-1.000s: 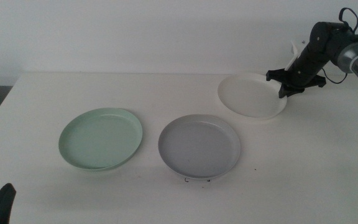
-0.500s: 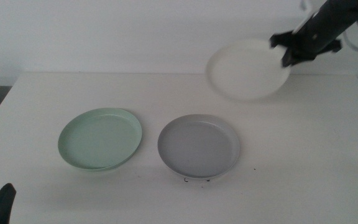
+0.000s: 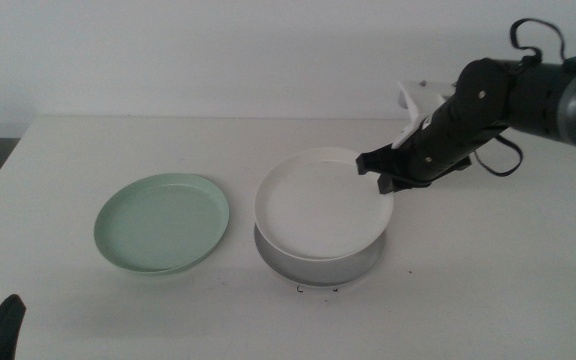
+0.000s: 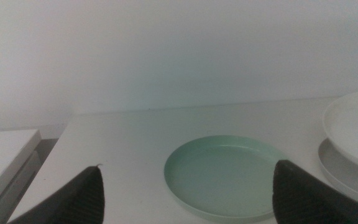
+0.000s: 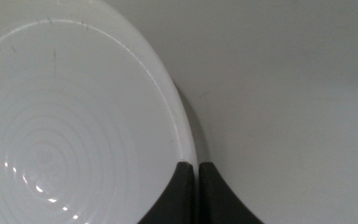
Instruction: Stack the three bowls on top of each other.
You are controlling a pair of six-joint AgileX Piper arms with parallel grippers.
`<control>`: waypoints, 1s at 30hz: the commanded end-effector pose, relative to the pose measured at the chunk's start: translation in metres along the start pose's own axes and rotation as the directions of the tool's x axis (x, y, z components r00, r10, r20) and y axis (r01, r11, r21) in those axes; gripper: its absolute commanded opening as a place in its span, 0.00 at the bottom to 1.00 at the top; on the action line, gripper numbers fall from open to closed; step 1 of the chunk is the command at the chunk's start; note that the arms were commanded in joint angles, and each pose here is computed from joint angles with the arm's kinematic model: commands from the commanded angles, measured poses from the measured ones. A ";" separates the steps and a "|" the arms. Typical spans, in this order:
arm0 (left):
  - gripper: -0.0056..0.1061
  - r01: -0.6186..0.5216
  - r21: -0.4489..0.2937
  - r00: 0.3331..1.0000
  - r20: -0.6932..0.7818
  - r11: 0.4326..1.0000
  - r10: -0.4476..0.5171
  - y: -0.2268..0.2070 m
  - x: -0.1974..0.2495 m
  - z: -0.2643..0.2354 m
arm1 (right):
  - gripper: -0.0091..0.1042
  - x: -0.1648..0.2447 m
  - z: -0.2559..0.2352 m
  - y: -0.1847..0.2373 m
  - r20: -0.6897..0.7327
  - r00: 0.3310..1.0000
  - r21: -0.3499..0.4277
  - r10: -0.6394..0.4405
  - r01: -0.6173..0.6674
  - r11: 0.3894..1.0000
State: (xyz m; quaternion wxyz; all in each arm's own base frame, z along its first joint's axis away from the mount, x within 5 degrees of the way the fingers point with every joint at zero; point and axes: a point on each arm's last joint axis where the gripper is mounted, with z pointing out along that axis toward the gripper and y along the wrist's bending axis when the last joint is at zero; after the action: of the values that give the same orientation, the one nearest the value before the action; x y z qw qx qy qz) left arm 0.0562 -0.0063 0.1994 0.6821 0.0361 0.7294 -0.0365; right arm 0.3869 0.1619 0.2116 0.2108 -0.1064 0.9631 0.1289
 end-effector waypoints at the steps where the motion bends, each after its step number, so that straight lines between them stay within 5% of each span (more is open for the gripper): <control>1: 0.87 0.001 -0.001 1.000 0.016 1.000 -0.001 0.000 -0.001 0.000 | 0.06 -0.001 0.006 0.003 0.022 1.000 -0.006 -0.001 0.001 1.000; 13: 0.87 0.001 -0.001 1.000 0.016 1.000 -0.001 0.000 -0.001 0.000 | 0.06 0.004 0.022 0.001 -0.015 1.000 -0.003 0.008 -0.008 1.000; 19: 0.87 0.001 -0.001 1.000 0.016 1.000 -0.001 0.000 -0.001 0.000 | 0.38 0.006 0.022 0.001 -0.028 1.000 -0.003 -0.003 0.003 1.000; 25: 0.87 0.001 -0.001 1.000 0.016 1.000 -0.001 0.000 -0.001 0.000 | 0.88 0.002 -0.002 0.002 -0.082 0.994 0.033 -0.070 0.073 0.997; 30: 0.87 0.001 -0.001 1.000 0.016 1.000 -0.001 0.000 -0.001 0.000 | 0.90 -0.006 -0.069 0.015 -0.043 0.975 -0.006 -0.219 0.218 0.976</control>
State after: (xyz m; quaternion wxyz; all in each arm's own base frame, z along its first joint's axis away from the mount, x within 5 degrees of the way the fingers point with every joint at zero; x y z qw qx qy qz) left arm 0.0562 -0.0063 0.1994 0.6821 0.0361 0.7294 -0.0365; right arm 0.3735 0.1601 0.2463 0.1807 -0.1827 0.9613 0.0998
